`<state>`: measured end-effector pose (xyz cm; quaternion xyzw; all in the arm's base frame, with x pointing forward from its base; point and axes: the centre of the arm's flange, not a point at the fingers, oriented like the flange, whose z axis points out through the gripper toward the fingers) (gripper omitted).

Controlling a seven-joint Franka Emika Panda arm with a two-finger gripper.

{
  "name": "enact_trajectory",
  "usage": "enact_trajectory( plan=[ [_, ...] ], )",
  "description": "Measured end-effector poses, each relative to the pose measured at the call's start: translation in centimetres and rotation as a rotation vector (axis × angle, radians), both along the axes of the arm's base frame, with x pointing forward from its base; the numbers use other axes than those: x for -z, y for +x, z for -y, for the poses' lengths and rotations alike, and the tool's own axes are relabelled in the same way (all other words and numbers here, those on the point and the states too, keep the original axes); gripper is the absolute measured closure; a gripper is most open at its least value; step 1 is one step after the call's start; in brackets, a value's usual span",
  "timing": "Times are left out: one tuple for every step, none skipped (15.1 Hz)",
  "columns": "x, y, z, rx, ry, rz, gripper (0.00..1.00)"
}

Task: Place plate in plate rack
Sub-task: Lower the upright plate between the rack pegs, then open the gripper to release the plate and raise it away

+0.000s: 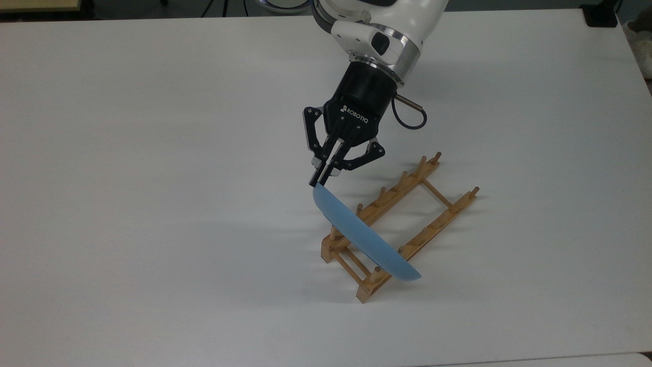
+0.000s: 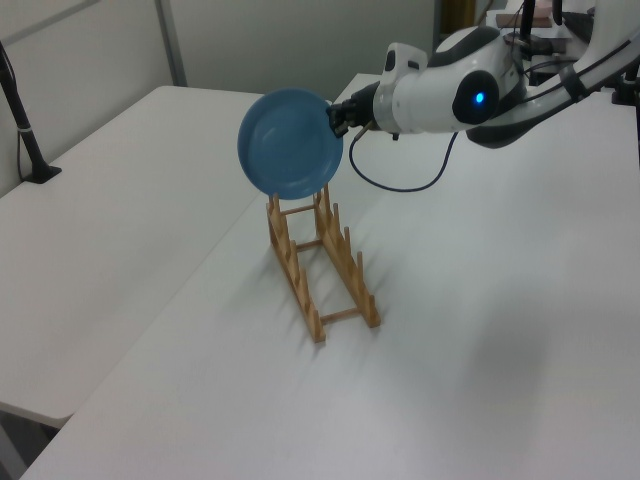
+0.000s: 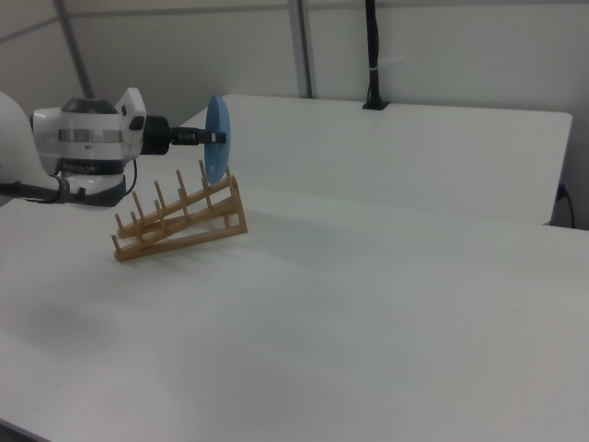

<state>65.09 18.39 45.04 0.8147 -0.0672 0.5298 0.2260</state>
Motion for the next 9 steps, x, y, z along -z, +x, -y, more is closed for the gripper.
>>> enact_trajectory(
  plan=[
    [0.38, -0.01, -0.26, -0.003, -0.002, -0.005, 0.95],
    [0.6, -0.03, -0.5, -0.005, -0.003, -0.007, 0.95],
    [0.7, -0.07, -0.7, -0.007, -0.004, -0.008, 0.95],
    [0.75, -0.1, -0.85, -0.009, -0.004, -0.009, 0.95],
    [0.77, -0.12, -0.92, -0.011, -0.004, -0.009, 0.94],
    [0.76, -0.12, -0.96, -0.011, -0.003, -0.009, 0.86],
    [0.75, -0.12, -0.97, -0.011, -0.002, -0.008, 0.77],
    [0.74, -0.12, -0.99, -0.011, -0.002, -0.008, 0.67],
    [0.72, -0.12, -0.98, -0.01, -0.002, -0.007, 0.51]
  ],
)
